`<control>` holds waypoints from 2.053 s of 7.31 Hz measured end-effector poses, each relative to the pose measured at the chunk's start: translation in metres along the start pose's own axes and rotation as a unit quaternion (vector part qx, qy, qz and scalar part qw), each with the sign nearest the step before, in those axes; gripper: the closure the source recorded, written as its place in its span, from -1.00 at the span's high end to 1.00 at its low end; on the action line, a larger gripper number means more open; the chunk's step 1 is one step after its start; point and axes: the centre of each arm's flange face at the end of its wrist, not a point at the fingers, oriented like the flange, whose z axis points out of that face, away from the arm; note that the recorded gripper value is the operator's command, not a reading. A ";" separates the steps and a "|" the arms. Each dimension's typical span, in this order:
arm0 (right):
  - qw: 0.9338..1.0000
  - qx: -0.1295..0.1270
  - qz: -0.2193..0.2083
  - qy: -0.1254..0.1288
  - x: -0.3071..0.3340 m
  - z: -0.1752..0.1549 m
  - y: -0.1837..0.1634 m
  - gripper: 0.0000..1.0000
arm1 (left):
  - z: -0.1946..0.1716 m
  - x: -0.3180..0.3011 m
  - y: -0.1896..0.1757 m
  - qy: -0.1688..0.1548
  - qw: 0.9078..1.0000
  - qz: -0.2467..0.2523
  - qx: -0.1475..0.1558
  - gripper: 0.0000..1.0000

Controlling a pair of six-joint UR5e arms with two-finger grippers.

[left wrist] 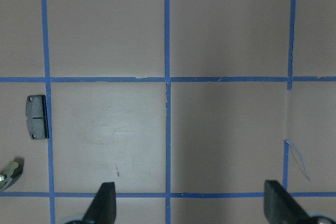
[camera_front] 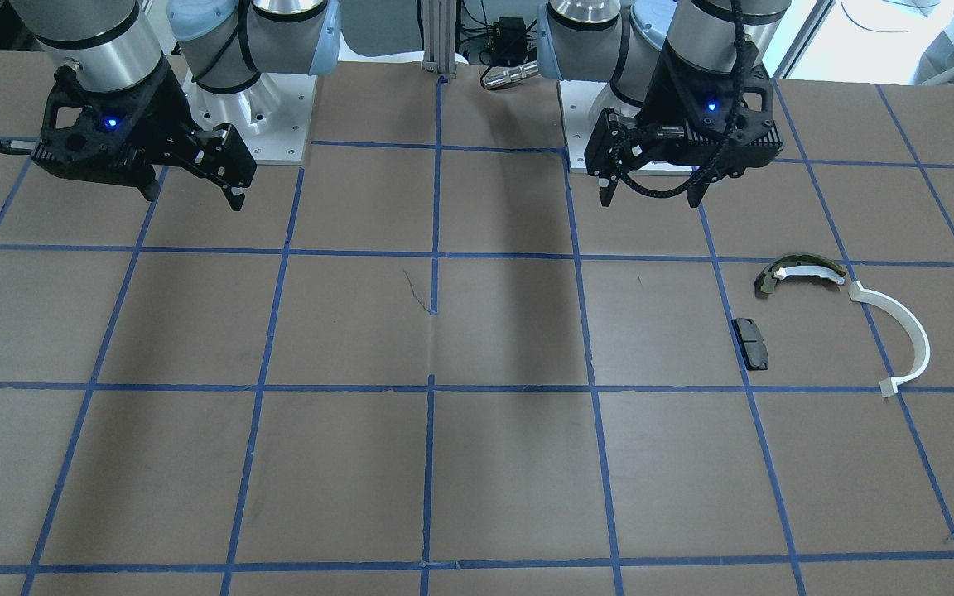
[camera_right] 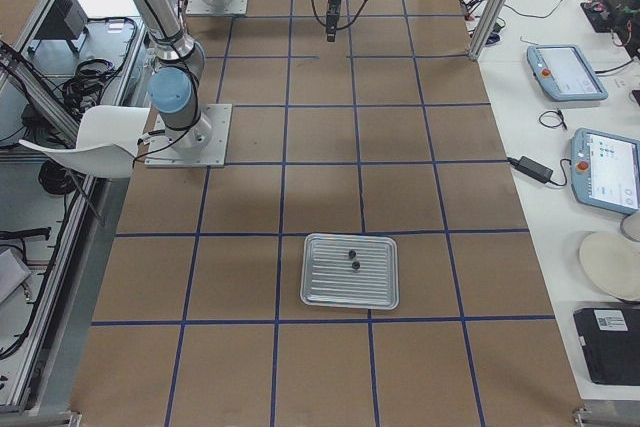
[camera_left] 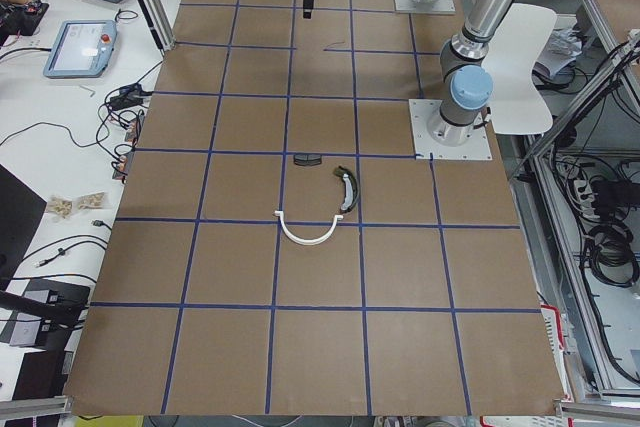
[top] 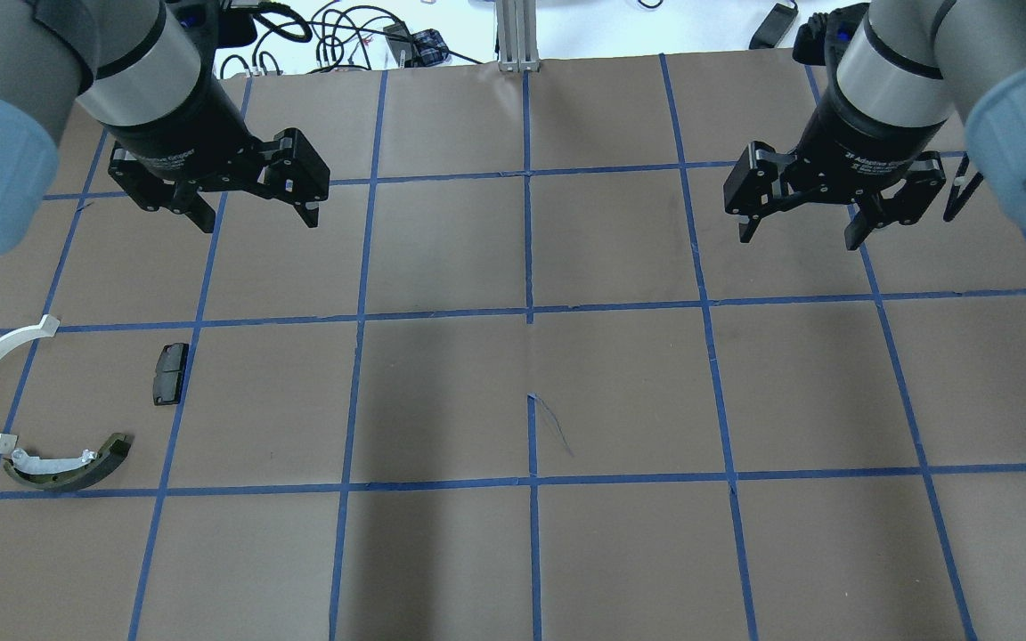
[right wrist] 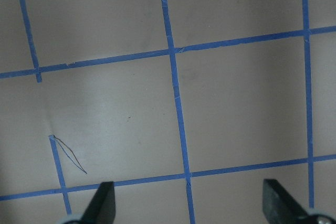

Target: Place bearing gear from tray to pile

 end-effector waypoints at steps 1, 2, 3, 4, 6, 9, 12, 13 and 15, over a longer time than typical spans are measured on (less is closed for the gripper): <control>1.000 0.000 0.000 0.000 0.000 0.000 0.000 1.00 | 0.000 0.000 0.000 0.000 1.000 0.000 0.000 1.00; 1.000 0.000 0.000 0.000 0.000 0.000 0.000 1.00 | 0.000 0.000 0.000 0.000 1.000 0.000 0.000 1.00; 1.000 0.000 0.000 0.000 0.000 0.000 0.000 1.00 | 0.000 0.000 0.000 0.001 1.000 -0.001 0.000 1.00; 1.000 -0.001 0.000 0.000 0.000 0.001 -0.001 1.00 | 0.000 0.000 0.000 0.001 1.000 -0.001 0.000 1.00; 1.000 -0.004 0.001 0.005 0.001 0.004 -0.002 1.00 | 0.000 0.000 0.000 0.001 1.000 -0.001 0.000 1.00; 1.000 -0.013 0.001 0.003 0.001 0.016 0.000 1.00 | 0.000 0.000 0.000 0.001 1.000 -0.001 0.000 1.00; 1.000 -0.017 0.002 0.007 0.012 0.025 -0.007 1.00 | 0.001 0.000 0.000 0.001 1.000 -0.001 -0.001 1.00; 1.000 -0.022 -0.006 0.007 0.023 0.029 -0.014 1.00 | 0.001 0.000 0.000 0.001 1.000 -0.001 -0.001 1.00; 0.998 -0.030 -0.051 0.003 0.070 0.035 -0.032 1.00 | 0.000 0.000 0.000 0.001 1.000 -0.001 0.000 1.00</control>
